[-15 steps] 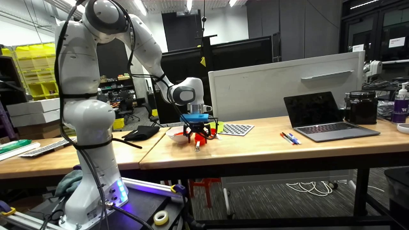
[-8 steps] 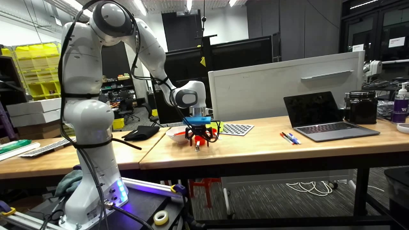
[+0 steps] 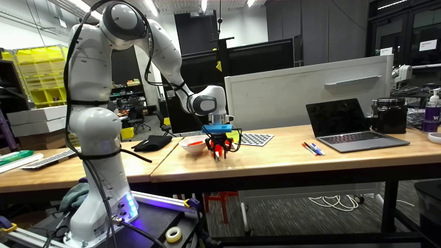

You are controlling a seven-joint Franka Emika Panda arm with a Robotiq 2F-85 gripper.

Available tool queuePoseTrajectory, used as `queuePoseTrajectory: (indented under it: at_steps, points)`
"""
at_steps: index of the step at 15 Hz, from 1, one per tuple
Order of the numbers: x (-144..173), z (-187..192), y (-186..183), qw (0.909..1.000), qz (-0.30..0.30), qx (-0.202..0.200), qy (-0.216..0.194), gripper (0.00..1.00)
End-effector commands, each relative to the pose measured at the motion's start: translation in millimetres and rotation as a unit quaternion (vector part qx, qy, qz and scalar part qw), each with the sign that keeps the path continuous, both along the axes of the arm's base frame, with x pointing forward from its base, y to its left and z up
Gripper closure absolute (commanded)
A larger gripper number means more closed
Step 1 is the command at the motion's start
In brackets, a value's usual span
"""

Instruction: Move the measuring cup closest to the bottom edge to the table on the left

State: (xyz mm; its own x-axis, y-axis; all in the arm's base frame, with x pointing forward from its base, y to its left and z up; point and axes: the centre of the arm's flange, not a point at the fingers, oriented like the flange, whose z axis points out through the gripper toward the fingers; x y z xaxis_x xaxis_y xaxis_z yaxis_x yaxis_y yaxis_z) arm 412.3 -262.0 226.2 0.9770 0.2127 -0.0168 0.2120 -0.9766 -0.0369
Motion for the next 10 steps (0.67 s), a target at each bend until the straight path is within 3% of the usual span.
queuePoseTrajectory:
  at_steps: [1, 4, 10]
  points:
    - [2.9, -4.4, -3.6, 0.9999, 0.000, 0.011, -0.009, 0.77]
    - [3.4, -1.8, -3.8, 0.9998, -0.002, 0.015, -0.014, 1.00]
    - [4.9, 8.4, 4.0, 0.9998, -0.001, 0.012, -0.015, 0.96]
